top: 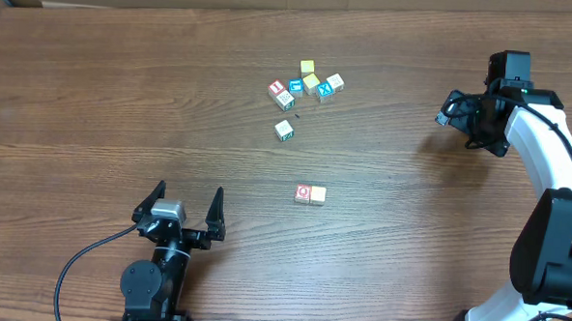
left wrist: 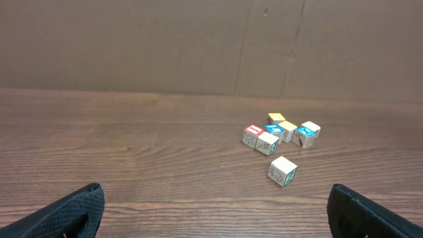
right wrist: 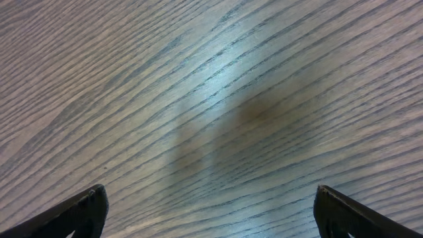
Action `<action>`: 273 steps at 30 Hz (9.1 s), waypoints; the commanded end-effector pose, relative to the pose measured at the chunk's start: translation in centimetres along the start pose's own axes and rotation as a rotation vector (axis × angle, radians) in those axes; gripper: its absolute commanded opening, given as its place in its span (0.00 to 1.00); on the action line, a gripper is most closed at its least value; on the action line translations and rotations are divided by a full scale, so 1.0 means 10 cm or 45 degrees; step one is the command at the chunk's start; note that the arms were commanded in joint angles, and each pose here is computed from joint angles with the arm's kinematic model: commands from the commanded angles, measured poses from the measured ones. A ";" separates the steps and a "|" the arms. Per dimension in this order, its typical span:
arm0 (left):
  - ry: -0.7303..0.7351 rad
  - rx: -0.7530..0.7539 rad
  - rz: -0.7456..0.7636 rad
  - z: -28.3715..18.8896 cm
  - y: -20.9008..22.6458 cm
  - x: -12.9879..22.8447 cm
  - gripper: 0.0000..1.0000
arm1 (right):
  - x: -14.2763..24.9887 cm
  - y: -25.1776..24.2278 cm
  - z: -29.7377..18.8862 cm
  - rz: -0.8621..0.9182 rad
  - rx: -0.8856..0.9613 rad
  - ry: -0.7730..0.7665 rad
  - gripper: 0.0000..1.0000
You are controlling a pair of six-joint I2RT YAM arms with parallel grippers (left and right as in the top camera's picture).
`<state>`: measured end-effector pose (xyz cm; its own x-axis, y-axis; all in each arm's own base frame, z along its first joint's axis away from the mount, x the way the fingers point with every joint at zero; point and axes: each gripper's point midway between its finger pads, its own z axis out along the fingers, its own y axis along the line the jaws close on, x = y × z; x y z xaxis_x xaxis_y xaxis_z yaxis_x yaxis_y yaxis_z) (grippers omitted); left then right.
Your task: Flip 3 blocks
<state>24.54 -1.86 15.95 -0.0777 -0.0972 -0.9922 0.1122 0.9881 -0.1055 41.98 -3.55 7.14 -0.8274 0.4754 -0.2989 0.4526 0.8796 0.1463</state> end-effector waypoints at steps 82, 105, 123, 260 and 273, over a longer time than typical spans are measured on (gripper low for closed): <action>1.805 -0.137 -0.277 1.17 -1.04 0.39 0.06 | -0.05 0.01 -0.02 -0.005 -0.005 -0.020 1.00; 1.562 -0.114 -0.089 1.83 -1.37 0.66 0.64 | -0.05 0.01 -0.02 -0.005 -0.005 -0.020 1.00; 1.570 -0.372 -0.062 2.13 -1.09 1.43 0.36 | -0.05 0.01 -0.02 -0.005 -0.005 -0.020 1.00; 1.521 -0.410 -0.148 1.39 -0.54 1.20 0.36 | -0.05 0.01 -0.02 -0.005 -0.005 -0.020 1.00; 1.579 -0.429 -0.133 1.35 -0.51 1.37 0.36 | -0.05 0.01 -0.02 -0.005 -0.005 -0.020 1.00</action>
<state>36.86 -10.32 3.76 -0.9487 -0.1646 -0.2701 -0.1673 0.9858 -0.0130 41.98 -3.56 7.14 -0.8275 0.4751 -0.2991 0.4524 0.8798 0.1458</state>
